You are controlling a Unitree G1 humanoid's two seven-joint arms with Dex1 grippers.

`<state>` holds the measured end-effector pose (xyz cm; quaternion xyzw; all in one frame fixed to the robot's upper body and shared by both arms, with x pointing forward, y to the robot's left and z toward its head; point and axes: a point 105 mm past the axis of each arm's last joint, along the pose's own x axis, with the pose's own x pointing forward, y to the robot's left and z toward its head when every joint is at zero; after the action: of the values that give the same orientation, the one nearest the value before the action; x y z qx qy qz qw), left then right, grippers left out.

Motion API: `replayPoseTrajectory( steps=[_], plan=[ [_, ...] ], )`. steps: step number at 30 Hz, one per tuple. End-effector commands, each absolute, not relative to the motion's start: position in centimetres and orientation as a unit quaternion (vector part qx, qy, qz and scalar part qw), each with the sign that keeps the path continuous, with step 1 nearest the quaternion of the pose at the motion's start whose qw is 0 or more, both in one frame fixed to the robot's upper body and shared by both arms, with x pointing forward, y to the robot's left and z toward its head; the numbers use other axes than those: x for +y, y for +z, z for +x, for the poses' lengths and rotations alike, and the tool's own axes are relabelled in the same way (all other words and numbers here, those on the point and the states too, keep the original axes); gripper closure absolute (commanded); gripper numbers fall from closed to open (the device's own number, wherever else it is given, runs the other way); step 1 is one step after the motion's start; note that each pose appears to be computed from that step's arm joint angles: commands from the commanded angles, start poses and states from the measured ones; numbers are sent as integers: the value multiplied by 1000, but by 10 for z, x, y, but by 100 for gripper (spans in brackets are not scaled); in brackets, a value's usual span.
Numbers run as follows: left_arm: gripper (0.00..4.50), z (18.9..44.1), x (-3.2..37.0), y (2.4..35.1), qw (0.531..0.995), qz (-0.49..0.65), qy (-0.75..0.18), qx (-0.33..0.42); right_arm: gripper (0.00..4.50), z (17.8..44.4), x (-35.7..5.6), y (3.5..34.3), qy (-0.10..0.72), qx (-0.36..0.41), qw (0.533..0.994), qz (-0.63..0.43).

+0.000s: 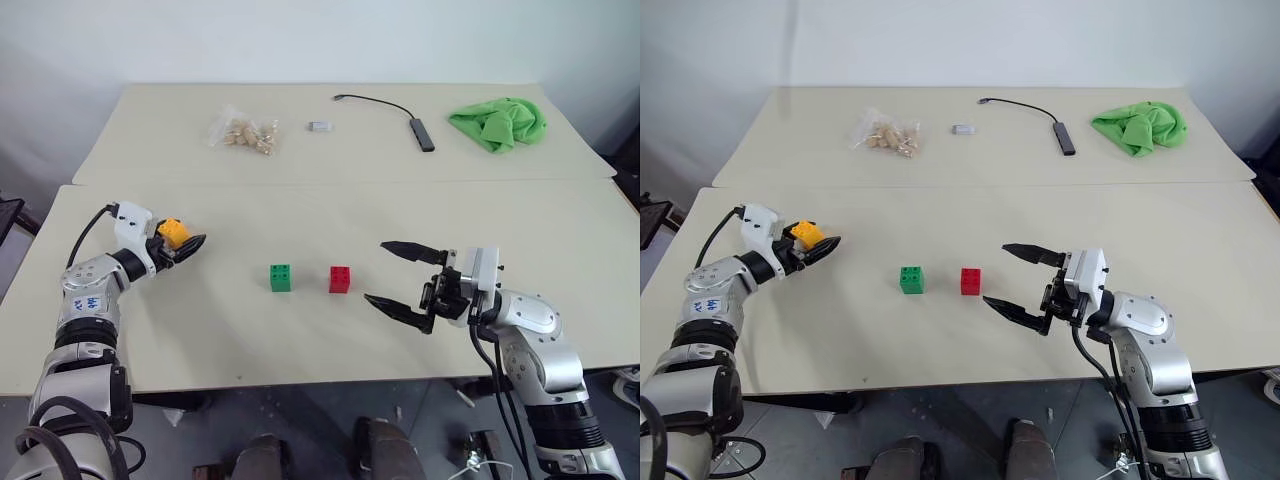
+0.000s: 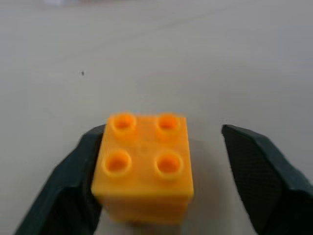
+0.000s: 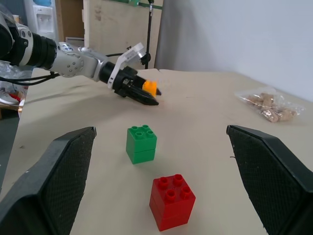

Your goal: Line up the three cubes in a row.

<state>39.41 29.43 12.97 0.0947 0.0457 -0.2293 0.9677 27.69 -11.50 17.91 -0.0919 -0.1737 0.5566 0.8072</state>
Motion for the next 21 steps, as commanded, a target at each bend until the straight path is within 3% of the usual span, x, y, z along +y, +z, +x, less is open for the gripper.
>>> replayPoseTrajectory(
  steps=[1,4,9,14,16,21],
  plan=[
    [213,390,308,143,967,115,-223,32,0,272,-119,189,547,-192,808,-106],
    [300,387,307,143,965,107,-238,34,0,271,-120,189,545,-193,809,-107],
    [299,376,279,159,925,123,-360,3,0,270,-123,189,544,-190,809,-111],
    [299,342,249,147,802,251,-541,43,0,269,-134,187,541,-177,813,-120],
    [299,335,246,137,768,286,-570,61,0,269,-135,186,543,-174,813,-121],
    [299,338,237,130,750,289,-591,70,0,269,-134,185,546,-171,811,-120]
  ],
)
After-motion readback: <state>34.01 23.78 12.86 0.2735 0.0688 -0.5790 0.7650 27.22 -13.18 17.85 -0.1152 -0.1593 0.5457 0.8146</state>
